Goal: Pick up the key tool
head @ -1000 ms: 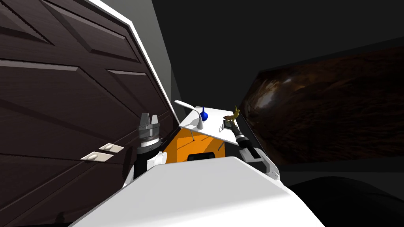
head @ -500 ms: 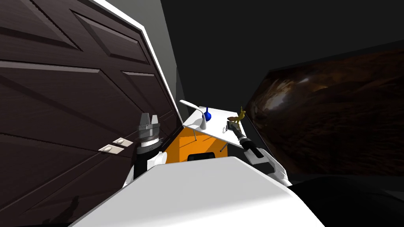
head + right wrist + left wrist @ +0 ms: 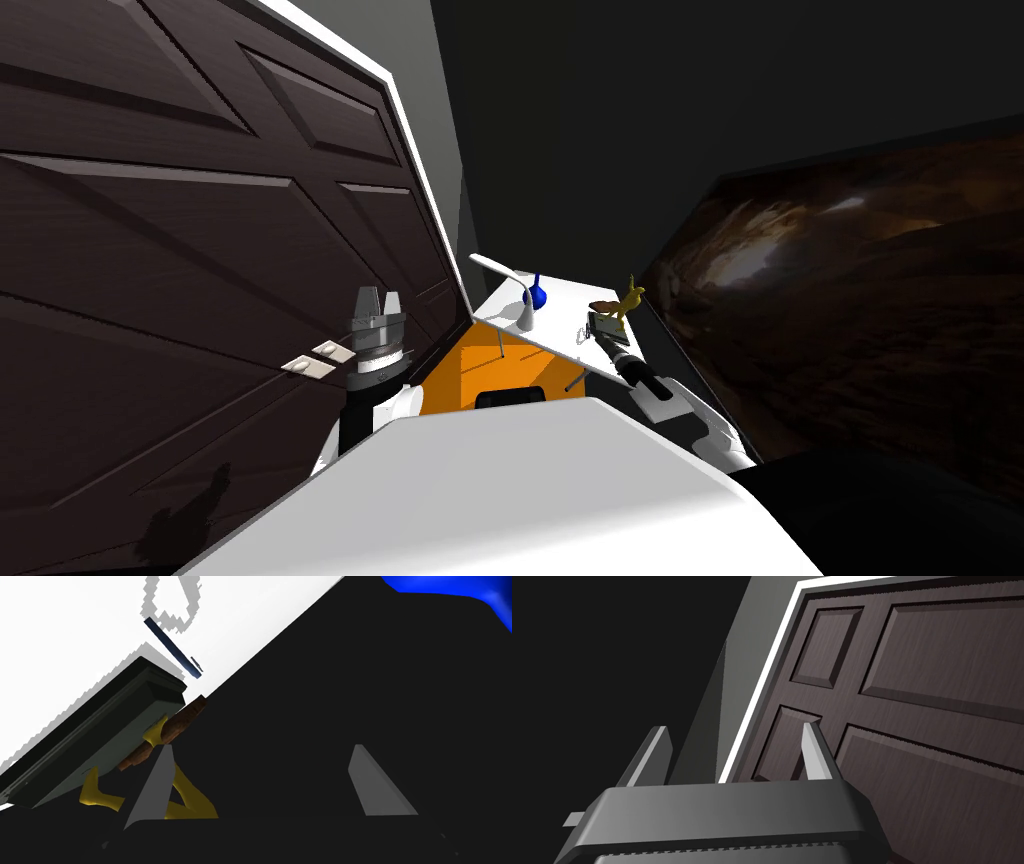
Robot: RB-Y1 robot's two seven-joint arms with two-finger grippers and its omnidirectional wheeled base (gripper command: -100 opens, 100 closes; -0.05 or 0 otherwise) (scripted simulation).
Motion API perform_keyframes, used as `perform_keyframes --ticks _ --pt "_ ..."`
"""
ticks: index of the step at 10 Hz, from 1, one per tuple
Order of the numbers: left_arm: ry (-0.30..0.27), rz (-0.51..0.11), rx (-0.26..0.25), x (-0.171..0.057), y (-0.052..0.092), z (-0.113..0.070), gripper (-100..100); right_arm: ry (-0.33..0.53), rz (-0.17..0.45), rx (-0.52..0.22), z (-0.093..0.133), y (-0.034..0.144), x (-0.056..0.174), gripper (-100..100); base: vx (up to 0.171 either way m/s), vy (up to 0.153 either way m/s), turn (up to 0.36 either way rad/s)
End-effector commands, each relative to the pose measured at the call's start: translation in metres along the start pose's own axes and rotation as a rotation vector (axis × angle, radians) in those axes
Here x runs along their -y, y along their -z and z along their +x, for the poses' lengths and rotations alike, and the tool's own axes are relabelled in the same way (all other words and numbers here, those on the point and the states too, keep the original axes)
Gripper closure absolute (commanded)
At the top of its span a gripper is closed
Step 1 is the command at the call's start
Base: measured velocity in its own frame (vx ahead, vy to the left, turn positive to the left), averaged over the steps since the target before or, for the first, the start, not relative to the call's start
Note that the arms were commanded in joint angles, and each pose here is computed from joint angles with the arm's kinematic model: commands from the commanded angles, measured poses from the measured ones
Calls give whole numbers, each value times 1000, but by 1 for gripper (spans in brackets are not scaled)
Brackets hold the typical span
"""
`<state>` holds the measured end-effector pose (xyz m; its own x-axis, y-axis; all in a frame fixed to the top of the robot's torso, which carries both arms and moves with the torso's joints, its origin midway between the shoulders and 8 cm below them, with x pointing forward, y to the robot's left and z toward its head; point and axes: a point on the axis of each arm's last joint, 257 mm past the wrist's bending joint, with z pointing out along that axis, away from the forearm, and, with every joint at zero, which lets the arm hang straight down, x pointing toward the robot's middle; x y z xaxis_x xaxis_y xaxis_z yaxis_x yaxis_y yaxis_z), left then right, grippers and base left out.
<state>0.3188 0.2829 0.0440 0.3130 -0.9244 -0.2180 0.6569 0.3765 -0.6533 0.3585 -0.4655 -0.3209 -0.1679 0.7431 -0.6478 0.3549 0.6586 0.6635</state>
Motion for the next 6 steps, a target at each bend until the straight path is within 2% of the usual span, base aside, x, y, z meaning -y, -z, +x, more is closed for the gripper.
perform_keyframes --ticks 1,2,6 --pt "0 0 0 0 0 0 0 43 69 -34 2 0 30 -100 50 98 176" --pt "0 0 0 0 0 0 0 56 78 -36 -1 1 34 -100 29 74 70" --pt "0 0 0 0 0 0 0 181 261 -109 -12 15 115 -100 60 86 148"
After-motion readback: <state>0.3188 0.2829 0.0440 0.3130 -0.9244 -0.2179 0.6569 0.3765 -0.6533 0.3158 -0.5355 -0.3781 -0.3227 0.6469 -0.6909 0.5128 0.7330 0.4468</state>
